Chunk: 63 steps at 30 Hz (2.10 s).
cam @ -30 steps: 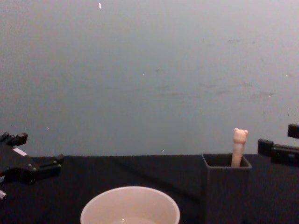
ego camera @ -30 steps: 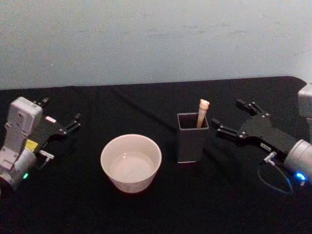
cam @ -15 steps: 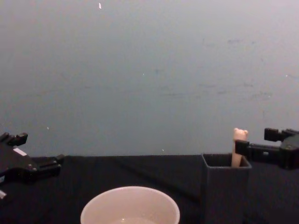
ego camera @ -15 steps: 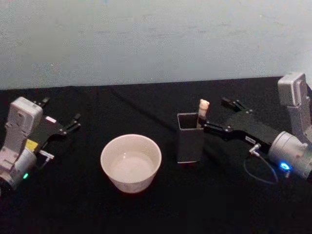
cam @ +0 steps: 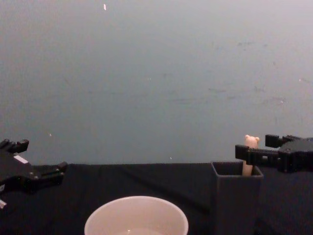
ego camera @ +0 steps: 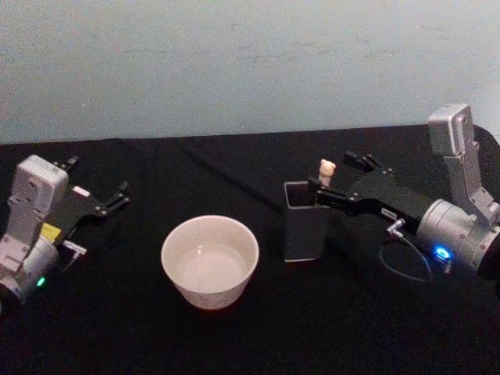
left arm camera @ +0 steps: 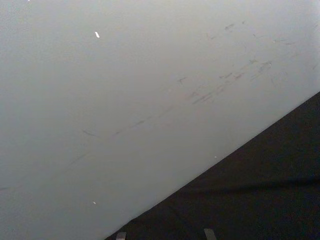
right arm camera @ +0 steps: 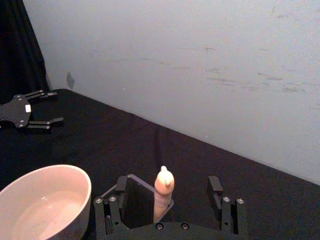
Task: Pick up the stirring spoon with one hand, stir inside the cup, then place it back in its original position.
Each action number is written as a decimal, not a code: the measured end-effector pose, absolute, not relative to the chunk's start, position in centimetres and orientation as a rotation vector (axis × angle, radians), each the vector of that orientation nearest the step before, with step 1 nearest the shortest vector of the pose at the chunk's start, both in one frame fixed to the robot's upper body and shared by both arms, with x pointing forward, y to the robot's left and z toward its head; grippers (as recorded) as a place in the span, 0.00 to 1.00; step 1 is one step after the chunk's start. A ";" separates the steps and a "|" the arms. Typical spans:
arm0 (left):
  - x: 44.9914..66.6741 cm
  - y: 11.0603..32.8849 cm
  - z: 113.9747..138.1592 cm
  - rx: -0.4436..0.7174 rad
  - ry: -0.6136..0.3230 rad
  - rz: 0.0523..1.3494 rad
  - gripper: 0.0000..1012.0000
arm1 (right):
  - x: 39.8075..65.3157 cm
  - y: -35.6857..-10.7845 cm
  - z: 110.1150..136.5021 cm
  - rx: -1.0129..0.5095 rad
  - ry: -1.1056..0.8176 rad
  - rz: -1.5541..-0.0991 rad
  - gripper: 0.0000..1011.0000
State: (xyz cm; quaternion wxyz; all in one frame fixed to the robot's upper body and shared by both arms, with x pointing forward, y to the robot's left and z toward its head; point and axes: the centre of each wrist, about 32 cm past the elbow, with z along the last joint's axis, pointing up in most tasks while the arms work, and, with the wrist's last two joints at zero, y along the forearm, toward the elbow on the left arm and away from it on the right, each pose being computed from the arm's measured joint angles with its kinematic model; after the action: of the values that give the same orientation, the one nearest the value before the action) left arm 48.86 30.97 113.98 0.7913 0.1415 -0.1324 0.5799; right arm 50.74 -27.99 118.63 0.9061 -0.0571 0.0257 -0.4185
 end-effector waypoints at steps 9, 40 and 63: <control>48.9 31.0 114.0 0.305 -0.285 1.248 0.99 | 51.2 -27.8 118.5 -0.131 0.076 -0.863 0.99; 48.9 31.0 114.0 0.304 -0.285 1.248 0.99 | 51.3 -27.8 118.5 -0.130 0.081 -0.867 0.99; 48.9 31.0 114.0 0.304 -0.285 1.248 0.99 | 51.3 -27.8 118.5 -0.130 0.080 -0.867 0.56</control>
State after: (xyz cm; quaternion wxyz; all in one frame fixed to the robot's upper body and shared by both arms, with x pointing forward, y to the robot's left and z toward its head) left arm 48.86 30.97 113.98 0.7913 0.1415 -0.1325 0.5799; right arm 51.28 -27.83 118.50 0.9047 -0.0629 0.0389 -0.4195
